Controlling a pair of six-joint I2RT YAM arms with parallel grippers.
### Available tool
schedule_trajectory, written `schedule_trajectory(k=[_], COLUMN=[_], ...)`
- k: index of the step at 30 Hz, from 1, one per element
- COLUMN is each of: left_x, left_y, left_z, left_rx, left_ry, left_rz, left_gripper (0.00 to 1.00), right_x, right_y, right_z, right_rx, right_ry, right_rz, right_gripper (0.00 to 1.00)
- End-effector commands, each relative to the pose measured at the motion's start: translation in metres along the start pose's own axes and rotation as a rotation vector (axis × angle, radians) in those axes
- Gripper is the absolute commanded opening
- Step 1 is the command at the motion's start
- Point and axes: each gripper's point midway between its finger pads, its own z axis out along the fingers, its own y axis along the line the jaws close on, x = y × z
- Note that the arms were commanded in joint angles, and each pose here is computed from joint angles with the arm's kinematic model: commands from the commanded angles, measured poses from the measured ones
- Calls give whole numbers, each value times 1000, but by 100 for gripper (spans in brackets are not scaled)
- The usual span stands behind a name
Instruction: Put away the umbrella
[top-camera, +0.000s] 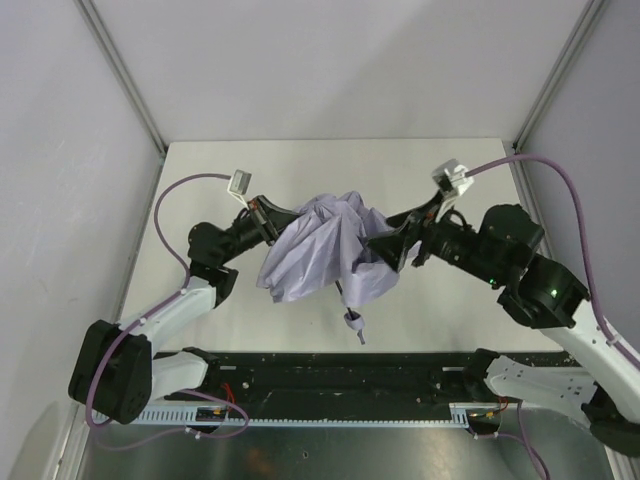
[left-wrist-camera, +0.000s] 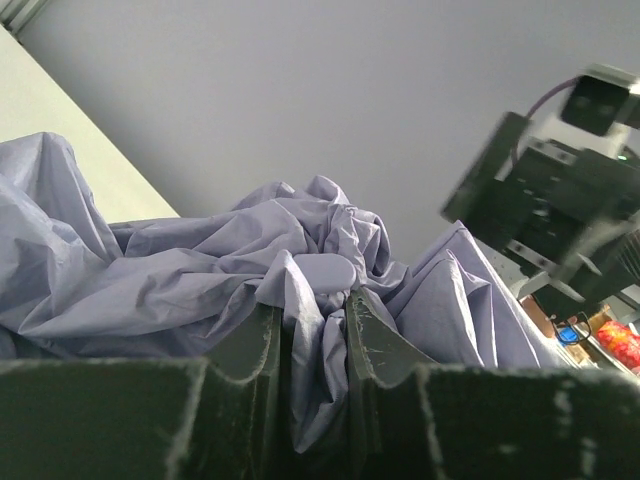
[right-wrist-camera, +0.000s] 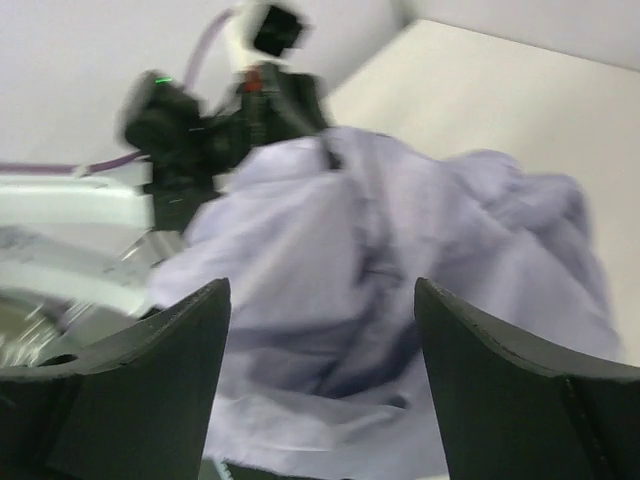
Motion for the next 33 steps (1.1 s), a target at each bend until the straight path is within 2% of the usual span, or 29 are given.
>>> schedule_trajectory(k=[1, 8, 12, 15, 17, 22, 26, 28, 31, 33], left_x=[-18, -18, -19, -23, -28, -46, -60, -64, -67, -67], left_y=[-42, -53, -56, -55, -52, -30, -24, -22, -21, -25], left_z=[3, 0, 0, -1, -1, -3, -9, -10, -10, -9], left_rx=[114, 135, 140, 118, 83, -80, -160, -183, -200, -191], left_ry=[-27, -27, -29, -65, -93, -171, -226, -239, -241, -235], left_rz=[78, 81, 72, 59, 74, 237, 347, 367, 378, 378], left_gripper=[0, 0, 0, 0, 0, 0, 0, 0, 0, 0], right_x=[20, 47, 72, 75, 62, 6, -31, -36, -24, -6], right_y=[-67, -140, -164, -171, -152, -54, 3, 34, 82, 89], right_z=[-12, -42, -54, -68, -69, -53, -46, -38, -16, 4], right_rx=[218, 389, 478, 552, 484, 56, -157, -286, -446, -395], right_ry=[28, 47, 126, 142, 101, -96, -234, -245, -192, -148], right_rz=[95, 232, 209, 167, 143, 140, 81, 85, 85, 49], right_gripper=[79, 83, 83, 84, 85, 84, 84, 79, 69, 64])
